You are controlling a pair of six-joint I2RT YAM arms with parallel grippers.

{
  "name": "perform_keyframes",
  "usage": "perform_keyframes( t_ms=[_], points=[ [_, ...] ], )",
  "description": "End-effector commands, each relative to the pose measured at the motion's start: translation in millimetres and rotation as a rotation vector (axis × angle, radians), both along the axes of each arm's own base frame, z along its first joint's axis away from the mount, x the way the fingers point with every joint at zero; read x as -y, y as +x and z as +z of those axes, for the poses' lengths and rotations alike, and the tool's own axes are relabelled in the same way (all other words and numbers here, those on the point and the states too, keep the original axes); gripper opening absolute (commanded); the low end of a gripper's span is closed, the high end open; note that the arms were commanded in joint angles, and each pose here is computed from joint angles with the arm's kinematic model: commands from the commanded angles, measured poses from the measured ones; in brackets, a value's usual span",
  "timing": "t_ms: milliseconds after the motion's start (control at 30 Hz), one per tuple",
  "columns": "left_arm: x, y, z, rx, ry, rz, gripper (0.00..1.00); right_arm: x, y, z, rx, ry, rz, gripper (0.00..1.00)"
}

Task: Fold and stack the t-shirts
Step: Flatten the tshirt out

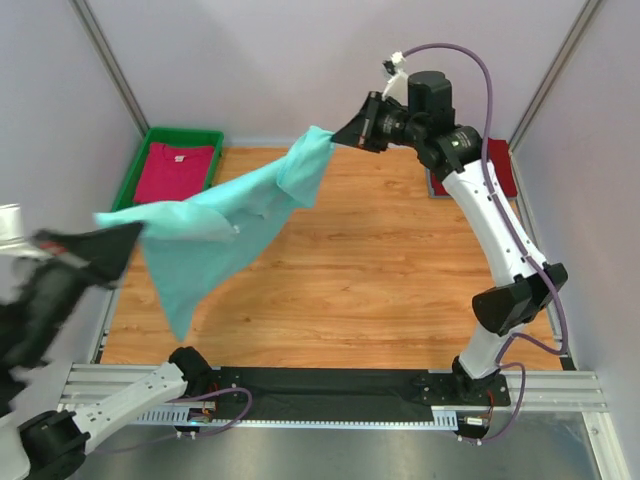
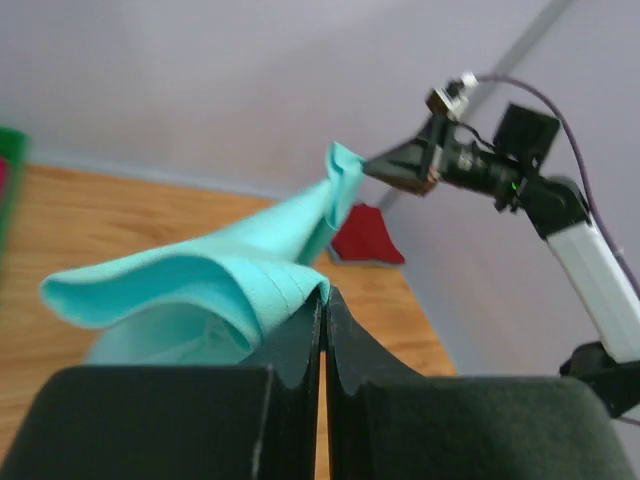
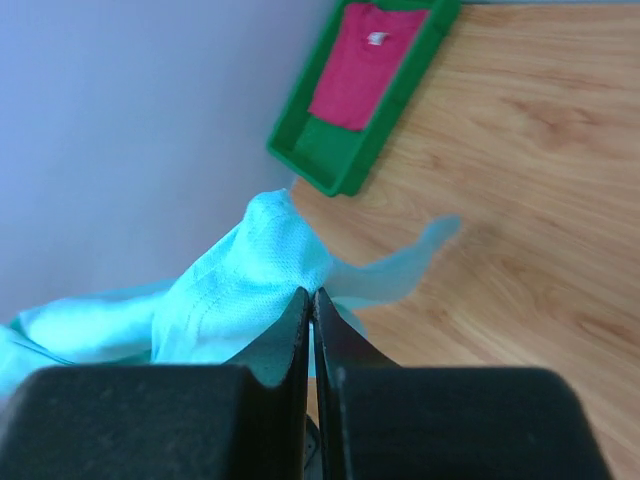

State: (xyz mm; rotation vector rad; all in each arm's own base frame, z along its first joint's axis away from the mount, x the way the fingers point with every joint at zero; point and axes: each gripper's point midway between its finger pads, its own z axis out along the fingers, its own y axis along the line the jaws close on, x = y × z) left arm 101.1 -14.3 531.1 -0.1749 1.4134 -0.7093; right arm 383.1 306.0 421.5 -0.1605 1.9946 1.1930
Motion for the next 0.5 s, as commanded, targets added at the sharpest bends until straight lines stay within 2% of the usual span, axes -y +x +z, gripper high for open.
perform_keyframes(
  t_ms=[0,33,67,100,167,200,233,300,333,367,400,433,467],
  points=[
    [154,39,-142,-0.437,0.084,-0.436,0.0,50,18,-64,-0.215,-0.055,-0.068,0.0],
    [180,48,-144,-0.406,0.015,-0.501,0.0,70,27,-81,-0.249,-0.091,-0.097,0.0],
    [205,53,-201,-0.52,0.046,-0.538,0.0,83,38,-114,-0.282,-0.176,-0.1,0.0],
    [230,46,-205,-0.492,0.046,-0.609,0.0,99,32,-141,-0.372,-0.253,-0.112,0.0],
    [271,43,-257,-0.581,0.213,-0.654,0.0,133,45,-178,-0.441,-0.357,-0.171,0.0],
    [288,39,-263,-0.568,0.284,-0.691,0.0,145,46,-208,-0.502,-0.422,-0.155,0.0],
    [324,23,-294,-0.617,0.391,-0.783,0.0,163,51,-224,-0.548,-0.444,-0.182,0.01],
    [362,2,-293,-0.579,0.466,-0.953,0.04,184,54,-254,-0.61,-0.502,-0.195,0.05],
    [381,-5,-318,-0.627,0.53,-1.011,0.11,200,57,-262,-0.621,-0.546,-0.226,0.09],
    [392,-8,-306,-0.602,0.53,-1.057,0.26,210,52,-268,-0.649,-0.591,-0.234,0.13],
    [392,-6,-315,-0.616,0.576,-1.055,0.36,220,49,-272,-0.642,-0.645,-0.231,0.23],
    [391,-1,-312,-0.601,0.576,-1.035,0.62,230,47,-274,-0.64,-0.701,-0.253,0.28],
    [388,5,-309,-0.578,0.581,-1.023,0.74,235,41,-278,-0.652,-0.725,-0.259,0.31]
  ],
)
